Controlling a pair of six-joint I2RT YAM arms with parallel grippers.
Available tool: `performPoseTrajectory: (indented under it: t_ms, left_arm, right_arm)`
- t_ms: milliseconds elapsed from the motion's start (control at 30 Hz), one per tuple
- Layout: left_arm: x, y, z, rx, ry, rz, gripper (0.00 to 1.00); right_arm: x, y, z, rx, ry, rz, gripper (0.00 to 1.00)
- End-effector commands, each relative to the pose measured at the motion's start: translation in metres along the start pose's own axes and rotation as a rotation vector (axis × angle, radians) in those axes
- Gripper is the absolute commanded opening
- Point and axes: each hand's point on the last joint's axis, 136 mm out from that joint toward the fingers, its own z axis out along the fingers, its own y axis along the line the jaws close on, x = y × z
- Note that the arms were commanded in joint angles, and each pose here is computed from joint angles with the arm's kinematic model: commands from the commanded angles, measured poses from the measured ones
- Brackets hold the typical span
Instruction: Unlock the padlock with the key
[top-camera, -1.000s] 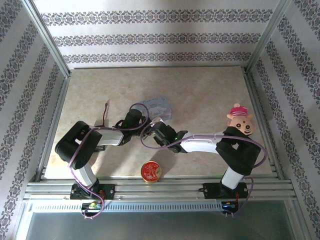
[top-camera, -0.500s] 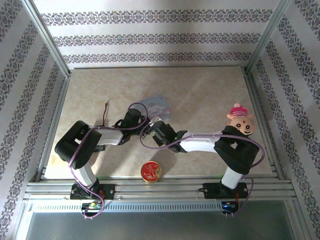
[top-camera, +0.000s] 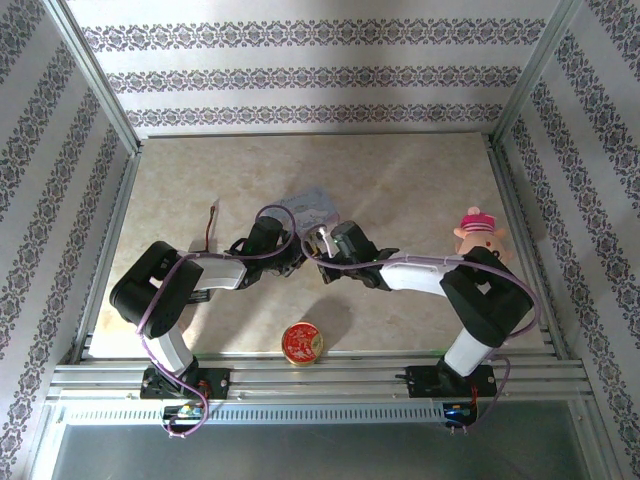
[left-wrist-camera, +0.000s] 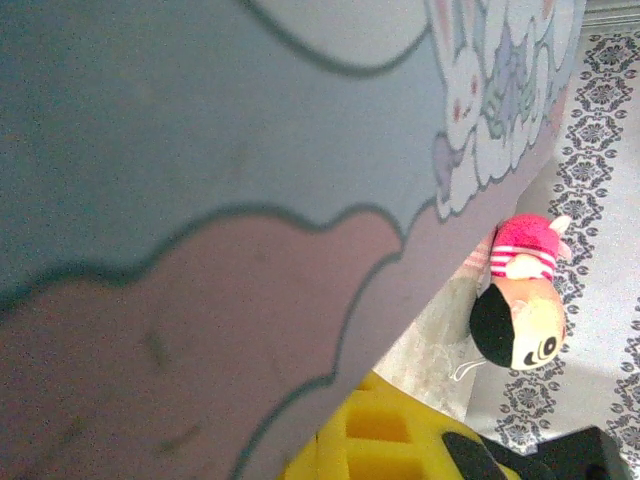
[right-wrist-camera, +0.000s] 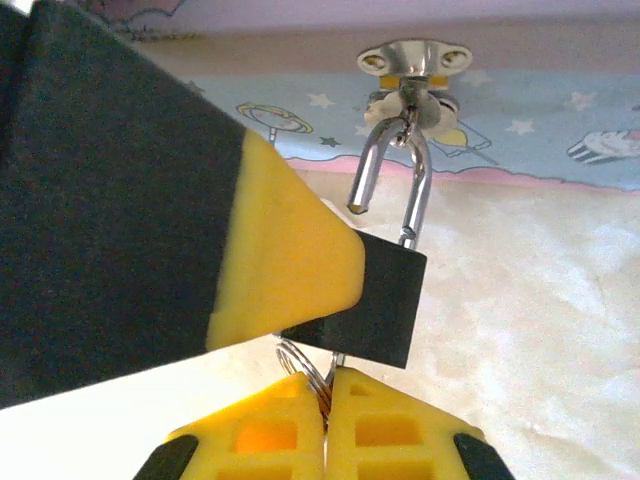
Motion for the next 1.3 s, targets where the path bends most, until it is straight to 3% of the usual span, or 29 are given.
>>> performPoseTrajectory:
  t_ms: [0,367,600,767,967,1267]
  left_arm:
    - [0.039,0.022,0.001,-0.069,0.176,-0.069,0.0]
    - [0.038,0.022,0.0,-0.066,0.171,-0.07,0.0]
    - [0.038,0.023,0.0,-0.064,0.168,-0.072,0.03]
    - [0.037,0.02,-0.001,-0.049,0.161,-0.071,0.3]
    - [0.033,0.015,-0.008,-0.046,0.138,-0.044,0.48]
    - [0.023,-0.002,-0.025,-0.041,0.083,0.05,0.98]
  right_arm:
    - [-0.018,-0.026,-0.006,-0.037,-0.067,0.195,0.0]
    - [-0.032,-0.033,-0.006,-0.333,-0.127,0.479,0.0]
    - [-0.039,-0.041,-0.01,-0.424,-0.176,0.62,0.0]
    - [-0.041,-0.044,-0.005,-0.432,-0.179,0.673,0.0]
    - [-0.038,-0.05,0.0,-0.426,-0.191,0.715,0.0]
    - [-0.041,-0.051,0.005,-0.458,-0.221,0.755,0.0]
